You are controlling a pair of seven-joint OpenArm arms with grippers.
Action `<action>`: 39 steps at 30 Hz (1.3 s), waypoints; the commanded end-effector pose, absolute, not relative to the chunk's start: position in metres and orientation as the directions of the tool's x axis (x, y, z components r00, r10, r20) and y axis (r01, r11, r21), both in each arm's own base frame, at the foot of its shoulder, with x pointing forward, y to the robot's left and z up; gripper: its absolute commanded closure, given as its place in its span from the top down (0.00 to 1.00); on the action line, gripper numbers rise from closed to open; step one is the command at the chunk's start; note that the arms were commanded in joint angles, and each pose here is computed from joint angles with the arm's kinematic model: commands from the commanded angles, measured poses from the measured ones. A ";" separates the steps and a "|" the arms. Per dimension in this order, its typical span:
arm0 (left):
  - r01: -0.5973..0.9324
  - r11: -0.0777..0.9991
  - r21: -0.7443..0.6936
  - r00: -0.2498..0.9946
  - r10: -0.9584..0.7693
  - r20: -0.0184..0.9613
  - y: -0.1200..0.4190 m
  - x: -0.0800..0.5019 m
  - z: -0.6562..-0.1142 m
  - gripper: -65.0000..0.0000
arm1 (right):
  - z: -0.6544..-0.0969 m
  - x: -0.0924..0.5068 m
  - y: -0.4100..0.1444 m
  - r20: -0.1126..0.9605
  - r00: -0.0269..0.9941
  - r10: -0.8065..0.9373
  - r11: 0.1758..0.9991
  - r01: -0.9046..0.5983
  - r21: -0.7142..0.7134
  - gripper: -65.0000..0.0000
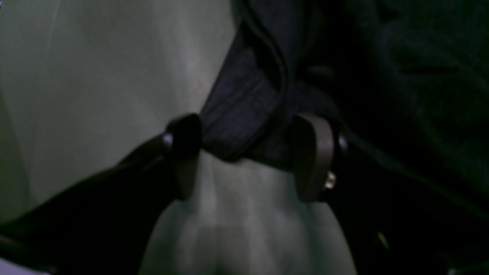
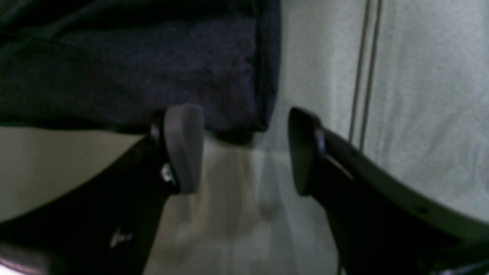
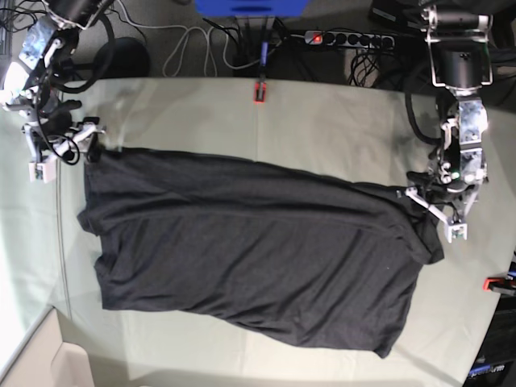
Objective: Layout the t-shirt on the table in an organized manner, then fold the t-shirt properly
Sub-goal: 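Grasp the t-shirt edge corners with both grippers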
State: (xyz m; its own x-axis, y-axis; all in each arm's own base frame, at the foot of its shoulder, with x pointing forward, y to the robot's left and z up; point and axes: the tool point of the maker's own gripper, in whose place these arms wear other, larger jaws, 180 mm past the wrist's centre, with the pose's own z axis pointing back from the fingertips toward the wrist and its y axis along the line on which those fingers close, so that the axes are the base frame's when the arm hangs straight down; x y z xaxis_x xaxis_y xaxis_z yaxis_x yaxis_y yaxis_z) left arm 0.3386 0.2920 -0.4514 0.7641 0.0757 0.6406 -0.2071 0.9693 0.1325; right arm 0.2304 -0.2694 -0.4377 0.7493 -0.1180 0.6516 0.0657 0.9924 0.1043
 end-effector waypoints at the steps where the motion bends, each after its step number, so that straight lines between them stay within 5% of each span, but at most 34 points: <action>1: -0.215 0.967 0.139 0.723 0.062 0.689 0.298 0.355 -0.432 0.52 | -0.426 0.240 -0.274 0.688 0.718 -0.108 0.994 0.057 0.096 0.55; 5: -0.219 0.967 0.129 0.700 0.064 0.711 0.298 0.363 -0.425 0.35 | -0.426 0.240 -0.274 0.688 0.718 -0.108 0.994 0.057 0.096 0.55; 12: -0.214 0.967 0.136 0.689 0.051 0.723 0.298 0.366 -0.424 0.30 | -0.426 0.240 -0.275 0.689 0.717 -0.106 0.994 0.057 0.093 0.55; 16: -0.222 0.966 0.135 0.687 0.056 0.724 0.300 0.367 -0.423 0.00 | -0.426 0.240 -0.275 0.689 0.717 -0.106 0.994 0.057 0.093 0.55; 39: -0.323 0.936 0.141 0.596 0.085 0.799 0.338 0.336 -0.384 0.00 | -0.421 0.256 -0.282 0.705 0.701 -0.107 0.994 0.058 0.094 0.56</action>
State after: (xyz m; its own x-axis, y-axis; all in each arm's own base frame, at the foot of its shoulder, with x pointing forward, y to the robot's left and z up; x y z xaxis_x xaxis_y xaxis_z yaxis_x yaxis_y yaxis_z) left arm 0.3252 0.3293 -0.4034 0.6397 0.1112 0.7605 -0.3167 0.9397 0.1290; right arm 0.2459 -0.2743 -0.4347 0.7360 -0.1237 0.6656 0.0662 0.9916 0.1110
